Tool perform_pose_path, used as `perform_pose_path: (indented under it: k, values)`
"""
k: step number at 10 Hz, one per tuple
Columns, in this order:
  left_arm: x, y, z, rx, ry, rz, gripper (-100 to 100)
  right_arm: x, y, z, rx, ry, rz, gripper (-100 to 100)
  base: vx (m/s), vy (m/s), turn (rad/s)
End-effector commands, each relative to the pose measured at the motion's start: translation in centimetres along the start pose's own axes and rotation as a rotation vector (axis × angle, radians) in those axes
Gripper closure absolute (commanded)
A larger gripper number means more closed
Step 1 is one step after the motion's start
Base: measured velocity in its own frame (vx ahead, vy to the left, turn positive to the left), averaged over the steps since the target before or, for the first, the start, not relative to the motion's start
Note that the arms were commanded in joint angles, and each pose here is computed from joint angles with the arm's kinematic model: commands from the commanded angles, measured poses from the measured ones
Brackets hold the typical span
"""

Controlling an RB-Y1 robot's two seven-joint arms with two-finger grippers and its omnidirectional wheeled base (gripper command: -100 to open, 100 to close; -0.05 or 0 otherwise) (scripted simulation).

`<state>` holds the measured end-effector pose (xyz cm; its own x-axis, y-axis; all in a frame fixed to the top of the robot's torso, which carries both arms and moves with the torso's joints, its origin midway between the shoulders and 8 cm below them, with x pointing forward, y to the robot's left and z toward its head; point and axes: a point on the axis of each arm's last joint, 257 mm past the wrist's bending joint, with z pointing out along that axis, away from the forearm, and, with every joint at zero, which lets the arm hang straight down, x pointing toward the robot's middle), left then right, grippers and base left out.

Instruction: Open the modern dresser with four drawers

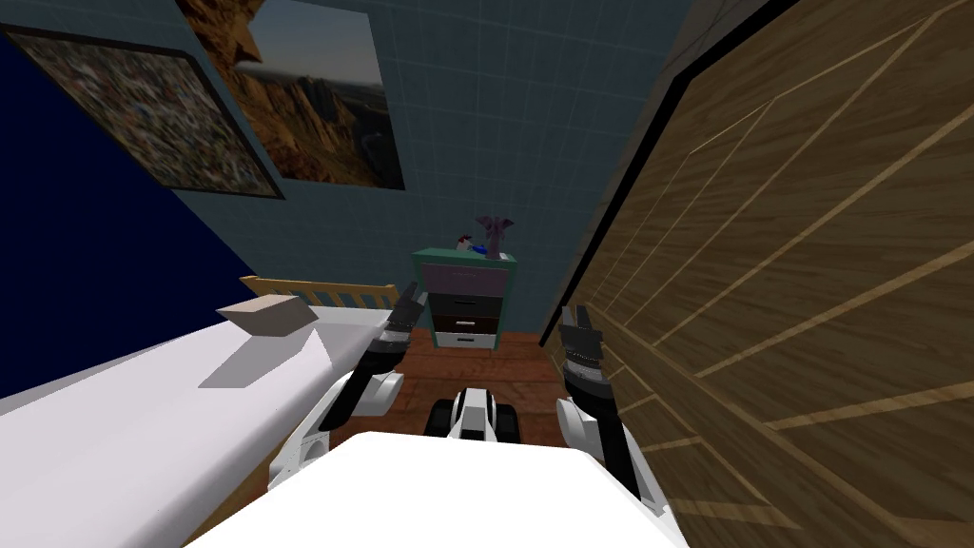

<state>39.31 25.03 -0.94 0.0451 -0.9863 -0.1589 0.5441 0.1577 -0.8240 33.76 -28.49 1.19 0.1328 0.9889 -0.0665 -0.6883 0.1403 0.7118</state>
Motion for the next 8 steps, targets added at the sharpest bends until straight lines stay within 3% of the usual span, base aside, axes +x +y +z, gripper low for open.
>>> perform_pose_path:
  k: [1,8]
  values:
    - [0.0,1.4,0.2,-0.047,-0.008,-0.002,-100,0.0,0.0,0.0,0.000,0.000,0.000,0,0.076,-0.005,-0.016]
    - [-0.3,4.5,0.7,-0.158,-0.026,-0.007,-100,0.0,0.0,0.0,0.000,0.000,0.000,0,0.071,0.000,-0.019]
